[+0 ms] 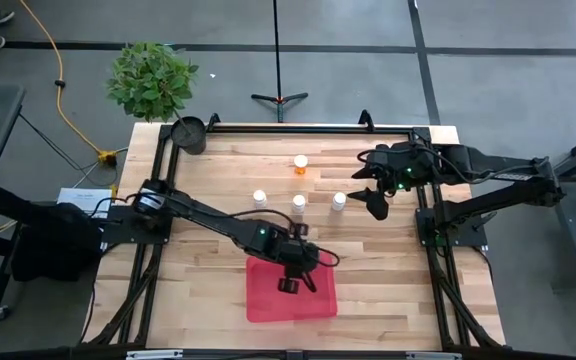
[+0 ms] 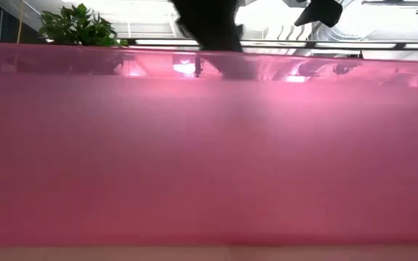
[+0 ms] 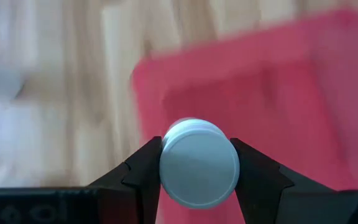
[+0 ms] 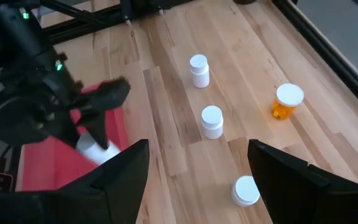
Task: Pick and place pill bottles into a basket
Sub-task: Put the white medicine bottle into the red container
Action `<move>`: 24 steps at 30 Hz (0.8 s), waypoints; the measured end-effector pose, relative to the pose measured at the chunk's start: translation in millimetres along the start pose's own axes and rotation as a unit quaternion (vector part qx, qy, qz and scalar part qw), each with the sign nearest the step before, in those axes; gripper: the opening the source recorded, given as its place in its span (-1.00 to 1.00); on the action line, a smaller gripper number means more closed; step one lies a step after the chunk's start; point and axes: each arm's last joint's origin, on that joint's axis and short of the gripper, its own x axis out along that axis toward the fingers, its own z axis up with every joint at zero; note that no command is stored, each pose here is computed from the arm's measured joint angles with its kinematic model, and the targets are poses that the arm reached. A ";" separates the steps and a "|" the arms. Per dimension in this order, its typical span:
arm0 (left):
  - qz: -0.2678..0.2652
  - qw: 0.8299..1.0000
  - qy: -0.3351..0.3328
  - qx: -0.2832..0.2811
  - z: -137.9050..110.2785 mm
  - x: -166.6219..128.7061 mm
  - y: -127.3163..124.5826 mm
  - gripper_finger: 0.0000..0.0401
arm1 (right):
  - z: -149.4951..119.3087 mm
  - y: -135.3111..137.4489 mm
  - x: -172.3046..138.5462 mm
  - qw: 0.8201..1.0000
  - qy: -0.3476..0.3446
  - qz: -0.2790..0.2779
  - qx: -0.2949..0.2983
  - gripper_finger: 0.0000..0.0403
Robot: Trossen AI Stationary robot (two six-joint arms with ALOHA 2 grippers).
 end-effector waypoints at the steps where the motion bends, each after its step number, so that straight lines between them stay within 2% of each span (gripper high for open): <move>1: -0.003 1.000 0.001 0.004 -0.5 2.5 -2.0 -0.01 | -0.3 -0.2 0.0 1.000 0.001 -0.002 -0.002 0.31; 3: -0.011 1.000 0.020 0.009 -5.5 8.5 -3.8 -0.01 | -0.4 -0.2 0.3 1.000 0.002 -0.003 -0.005 0.31; 5: -0.018 1.000 0.004 0.006 -1.7 13.3 -5.4 -0.01 | -0.4 -0.3 0.2 1.000 0.002 -0.004 -0.007 0.31; 7: -0.023 0.999 0.027 0.009 -7.4 16.2 -5.8 -0.01 | -0.3 -0.2 1.0 1.000 0.003 -0.004 -0.007 0.31; 24: -0.035 0.999 -0.034 0.004 4.4 24.4 -7.8 -0.01 | 0.6 -0.2 3.8 1.000 0.002 -0.008 -0.006 0.31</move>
